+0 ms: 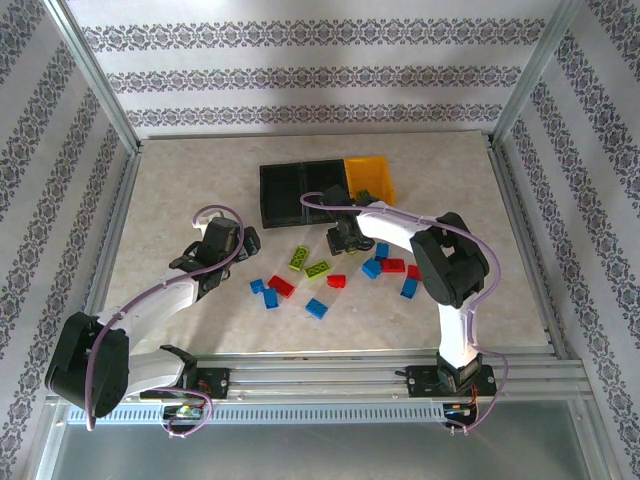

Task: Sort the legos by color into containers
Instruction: Pick up the lego from the center of the table, then place the lego in the container.

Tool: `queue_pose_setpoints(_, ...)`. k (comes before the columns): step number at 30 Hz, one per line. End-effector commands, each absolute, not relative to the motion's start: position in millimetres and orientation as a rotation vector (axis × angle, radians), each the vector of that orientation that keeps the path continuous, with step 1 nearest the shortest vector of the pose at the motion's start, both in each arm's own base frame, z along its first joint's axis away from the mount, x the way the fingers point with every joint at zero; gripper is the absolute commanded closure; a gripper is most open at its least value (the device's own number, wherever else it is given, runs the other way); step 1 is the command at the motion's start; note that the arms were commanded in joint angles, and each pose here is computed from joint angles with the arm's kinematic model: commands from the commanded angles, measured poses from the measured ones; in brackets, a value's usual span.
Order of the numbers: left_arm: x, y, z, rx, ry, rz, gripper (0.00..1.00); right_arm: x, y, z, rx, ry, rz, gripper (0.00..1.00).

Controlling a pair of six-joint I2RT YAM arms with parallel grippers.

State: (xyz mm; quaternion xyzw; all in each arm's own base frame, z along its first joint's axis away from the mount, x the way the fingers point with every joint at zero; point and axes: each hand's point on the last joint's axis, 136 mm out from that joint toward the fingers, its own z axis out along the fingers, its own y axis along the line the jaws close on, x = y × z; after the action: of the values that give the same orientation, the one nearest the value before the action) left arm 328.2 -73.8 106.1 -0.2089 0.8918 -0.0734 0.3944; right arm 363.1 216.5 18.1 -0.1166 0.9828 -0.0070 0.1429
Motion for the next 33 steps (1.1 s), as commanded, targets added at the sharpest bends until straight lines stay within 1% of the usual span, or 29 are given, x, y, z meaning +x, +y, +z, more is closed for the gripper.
queue_pose_setpoints(1,328.2,-68.6,109.0,-0.563,2.237,-0.202,0.00,368.3,217.5,12.5,-0.321,2.841,-0.022,0.41)
queue_pose_setpoints(5,327.4,-67.8,108.6,-0.568,2.237,-0.205,0.00,366.9,216.8,8.2,-0.322,2.848,-0.026,0.46)
queue_pose_setpoints(11,327.9,-68.1,107.9,-0.572,2.237,-0.212,0.00,365.7,219.0,8.6,-0.322,2.851,-0.009,0.61)
queue_pose_setpoints(14,328.0,-68.2,107.9,-0.574,2.237,-0.214,0.00,366.1,219.5,14.3,-0.317,2.839,-0.003,0.68)
queue_pose_setpoints(21,328.2,-66.9,107.0,-0.578,2.238,-0.213,0.00,368.3,215.4,37.9,-0.295,2.783,-0.004,0.77)
queue_pose_setpoints(23,328.4,-67.3,107.3,-0.579,2.237,-0.217,0.00,370.2,213.8,47.9,-0.286,2.758,-0.005,0.81)
queue_pose_setpoints(26,328.6,-67.5,107.1,-0.580,2.236,-0.221,0.01,374.7,210.7,65.2,-0.280,2.709,-0.014,0.84)
queue_pose_setpoints(33,329.2,-66.8,106.7,-0.586,2.236,-0.228,0.00,396.2,193.7,111.3,-0.233,2.587,-0.044,0.86)
